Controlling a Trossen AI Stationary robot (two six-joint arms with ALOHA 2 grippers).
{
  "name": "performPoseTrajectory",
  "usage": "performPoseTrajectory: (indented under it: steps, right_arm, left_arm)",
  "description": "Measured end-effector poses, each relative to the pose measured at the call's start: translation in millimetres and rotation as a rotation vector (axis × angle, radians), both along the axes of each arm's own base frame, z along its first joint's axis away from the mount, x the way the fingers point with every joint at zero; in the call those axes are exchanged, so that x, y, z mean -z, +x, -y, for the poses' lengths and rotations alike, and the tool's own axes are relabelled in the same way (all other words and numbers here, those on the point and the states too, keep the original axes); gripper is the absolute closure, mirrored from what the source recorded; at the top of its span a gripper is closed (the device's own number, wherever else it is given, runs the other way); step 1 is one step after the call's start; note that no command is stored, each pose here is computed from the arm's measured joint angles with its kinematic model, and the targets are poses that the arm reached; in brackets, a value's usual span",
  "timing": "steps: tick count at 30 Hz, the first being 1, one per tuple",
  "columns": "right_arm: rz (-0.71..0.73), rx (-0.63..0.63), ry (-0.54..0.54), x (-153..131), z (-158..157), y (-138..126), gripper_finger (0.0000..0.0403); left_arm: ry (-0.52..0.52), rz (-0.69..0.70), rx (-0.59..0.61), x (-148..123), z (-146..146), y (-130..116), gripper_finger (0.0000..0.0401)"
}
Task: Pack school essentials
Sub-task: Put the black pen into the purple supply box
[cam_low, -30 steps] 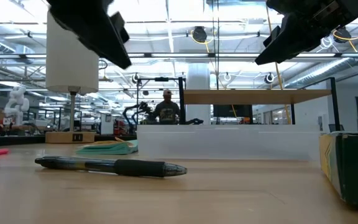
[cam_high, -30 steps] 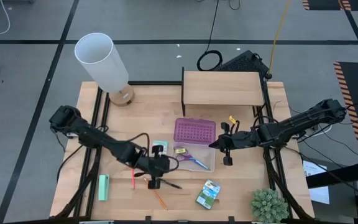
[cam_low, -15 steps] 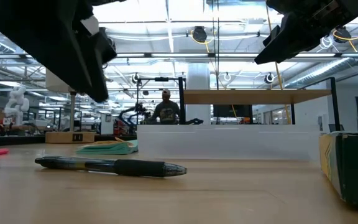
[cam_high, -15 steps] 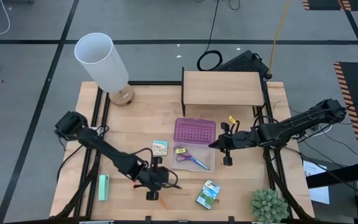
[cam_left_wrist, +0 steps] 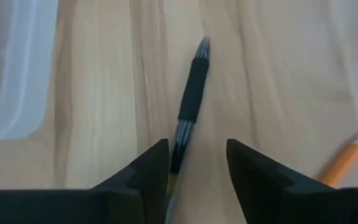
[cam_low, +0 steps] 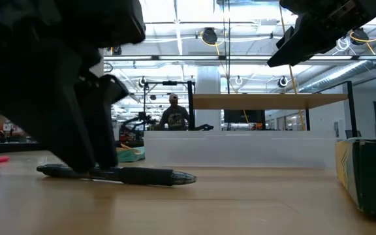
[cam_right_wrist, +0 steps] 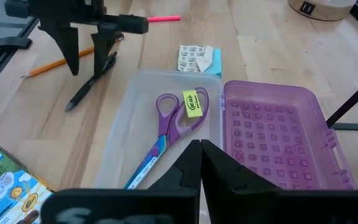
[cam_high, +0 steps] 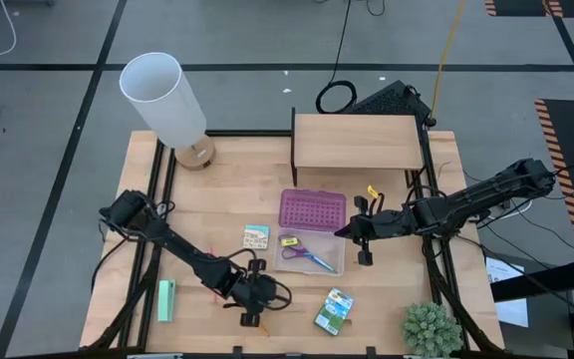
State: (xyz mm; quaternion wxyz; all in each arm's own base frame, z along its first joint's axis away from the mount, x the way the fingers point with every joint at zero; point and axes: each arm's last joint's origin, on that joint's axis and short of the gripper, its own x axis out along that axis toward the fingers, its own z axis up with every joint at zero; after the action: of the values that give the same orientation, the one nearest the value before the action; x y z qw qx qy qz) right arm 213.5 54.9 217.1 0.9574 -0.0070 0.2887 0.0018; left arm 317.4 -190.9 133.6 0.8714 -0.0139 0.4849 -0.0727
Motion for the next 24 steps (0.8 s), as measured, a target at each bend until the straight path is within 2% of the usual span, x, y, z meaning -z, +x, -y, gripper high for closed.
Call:
performPoseTrajectory:
  steps: [12,20,24]
  right_arm:
    - [0.000,0.000,0.000,0.0,0.0,0.0,0.0403]
    - [0.000,0.000,0.000,0.0,0.0,0.0,0.0403]
    - [0.000,0.000,0.000,0.0,0.0,0.0,0.0403]
  left_arm:
    - [0.033,-0.018,-0.005,9.7,-2.8,2.6,0.0295]
    - [0.054,-0.023,-0.007,10.6,-5.6,3.1,0.0361]
    - [0.055,-0.020,-0.004,9.0,-5.7,2.9,0.0376]
